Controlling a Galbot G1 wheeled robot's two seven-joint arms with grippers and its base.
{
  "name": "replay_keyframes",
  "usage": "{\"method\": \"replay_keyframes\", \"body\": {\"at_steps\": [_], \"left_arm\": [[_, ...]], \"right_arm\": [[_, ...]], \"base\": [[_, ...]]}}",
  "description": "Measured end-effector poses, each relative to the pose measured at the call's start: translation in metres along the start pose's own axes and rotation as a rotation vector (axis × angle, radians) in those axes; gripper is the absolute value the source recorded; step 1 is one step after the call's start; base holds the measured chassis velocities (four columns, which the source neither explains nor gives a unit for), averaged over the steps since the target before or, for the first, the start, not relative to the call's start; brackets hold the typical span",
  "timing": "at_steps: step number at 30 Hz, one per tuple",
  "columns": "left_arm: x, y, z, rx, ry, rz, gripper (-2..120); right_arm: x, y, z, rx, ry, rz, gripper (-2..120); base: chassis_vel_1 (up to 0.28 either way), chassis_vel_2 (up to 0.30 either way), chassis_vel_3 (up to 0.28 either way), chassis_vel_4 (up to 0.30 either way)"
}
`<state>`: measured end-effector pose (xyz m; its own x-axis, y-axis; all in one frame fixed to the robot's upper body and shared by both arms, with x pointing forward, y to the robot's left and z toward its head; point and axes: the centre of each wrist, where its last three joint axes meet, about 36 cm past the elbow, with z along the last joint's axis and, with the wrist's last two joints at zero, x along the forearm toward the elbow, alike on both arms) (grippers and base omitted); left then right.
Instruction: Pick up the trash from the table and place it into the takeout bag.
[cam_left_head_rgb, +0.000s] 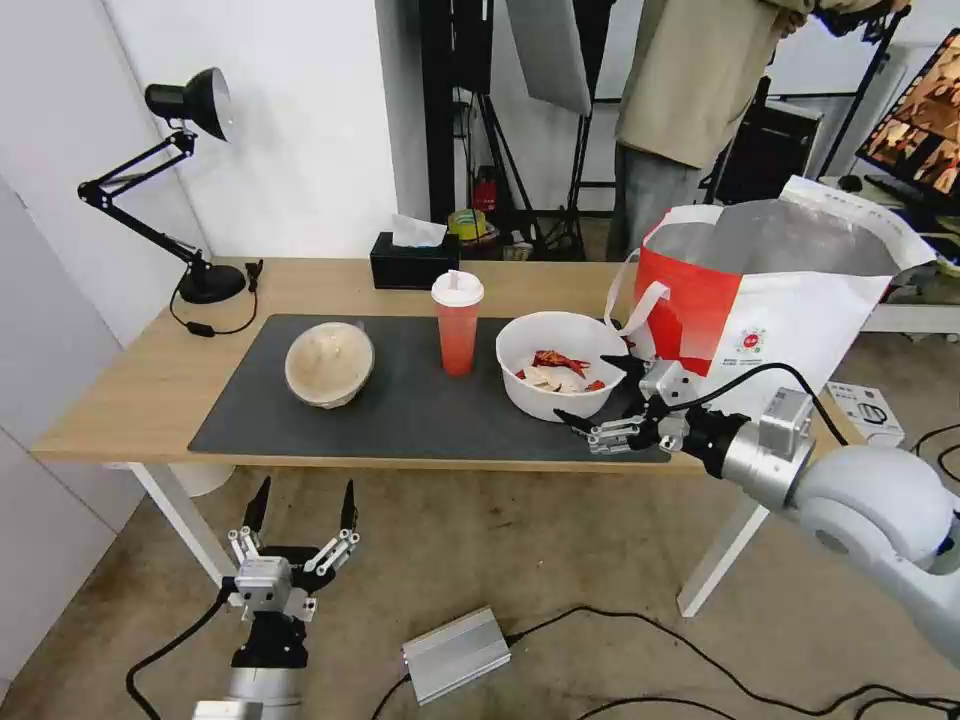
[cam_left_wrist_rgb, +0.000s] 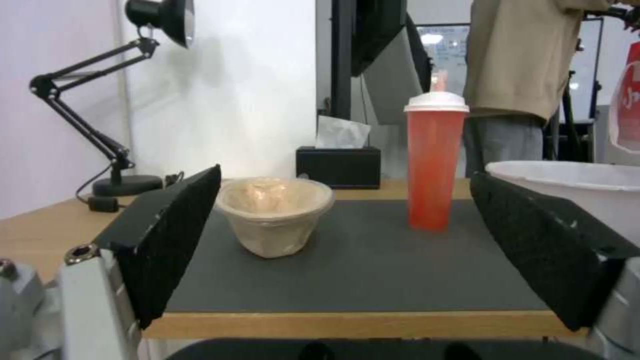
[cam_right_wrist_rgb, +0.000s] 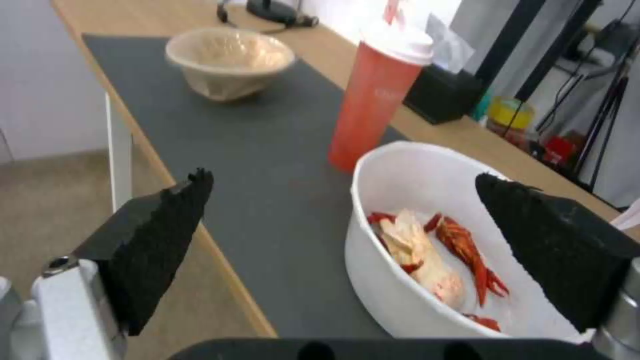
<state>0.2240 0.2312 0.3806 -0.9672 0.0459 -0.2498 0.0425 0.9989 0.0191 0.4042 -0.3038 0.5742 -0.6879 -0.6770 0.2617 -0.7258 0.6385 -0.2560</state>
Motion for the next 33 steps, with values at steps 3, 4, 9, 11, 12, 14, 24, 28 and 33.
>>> {"method": "replay_keyframes", "body": {"at_steps": [3, 4, 9, 11, 12, 14, 24, 28, 33], "left_arm": [[-0.001, 0.003, 0.000, 0.004, -0.004, -0.004, 100], [-0.001, 0.003, 0.000, 0.006, -0.002, -0.006, 100], [0.002, -0.001, 0.004, 0.013, 0.002, 0.001, 100], [0.002, -0.003, 0.005, 0.011, 0.001, -0.005, 100], [0.003, -0.005, 0.004, 0.013, 0.001, -0.012, 100], [0.005, -0.008, 0.002, 0.021, 0.006, -0.021, 100], [0.007, -0.015, 0.002, 0.015, 0.011, -0.034, 100], [0.006, -0.015, 0.002, 0.014, 0.007, -0.032, 100], [0.007, -0.015, 0.007, 0.012, 0.015, -0.033, 100]], "right_arm": [[-0.007, -0.008, 0.002, 0.004, 0.017, -0.006, 100], [-0.009, -0.011, 0.003, 0.003, 0.023, -0.006, 100], [-0.016, -0.027, 0.006, 0.012, 0.040, -0.014, 100], [-0.018, -0.031, 0.007, 0.015, 0.045, -0.017, 100], [-0.020, -0.034, 0.007, 0.018, 0.050, -0.025, 100], [-0.022, -0.042, 0.007, 0.034, 0.063, -0.034, 100], [-0.034, -0.059, 0.007, 0.062, 0.087, -0.059, 100], [-0.040, -0.062, 0.007, 0.064, 0.092, -0.067, 100], [-0.050, -0.060, 0.013, 0.068, 0.111, -0.081, 100]], "base": [[0.000, 0.000, 0.000, 0.000], [0.000, 0.000, 0.000, 0.000], [0.000, 0.000, 0.000, 0.000], [0.000, 0.000, 0.000, 0.000], [0.000, 0.000, 0.000, 0.000], [0.000, 0.000, 0.000, 0.000], [0.000, 0.000, 0.000, 0.000], [0.000, 0.000, 0.000, 0.000], [0.000, 0.000, 0.000, 0.000]]}}
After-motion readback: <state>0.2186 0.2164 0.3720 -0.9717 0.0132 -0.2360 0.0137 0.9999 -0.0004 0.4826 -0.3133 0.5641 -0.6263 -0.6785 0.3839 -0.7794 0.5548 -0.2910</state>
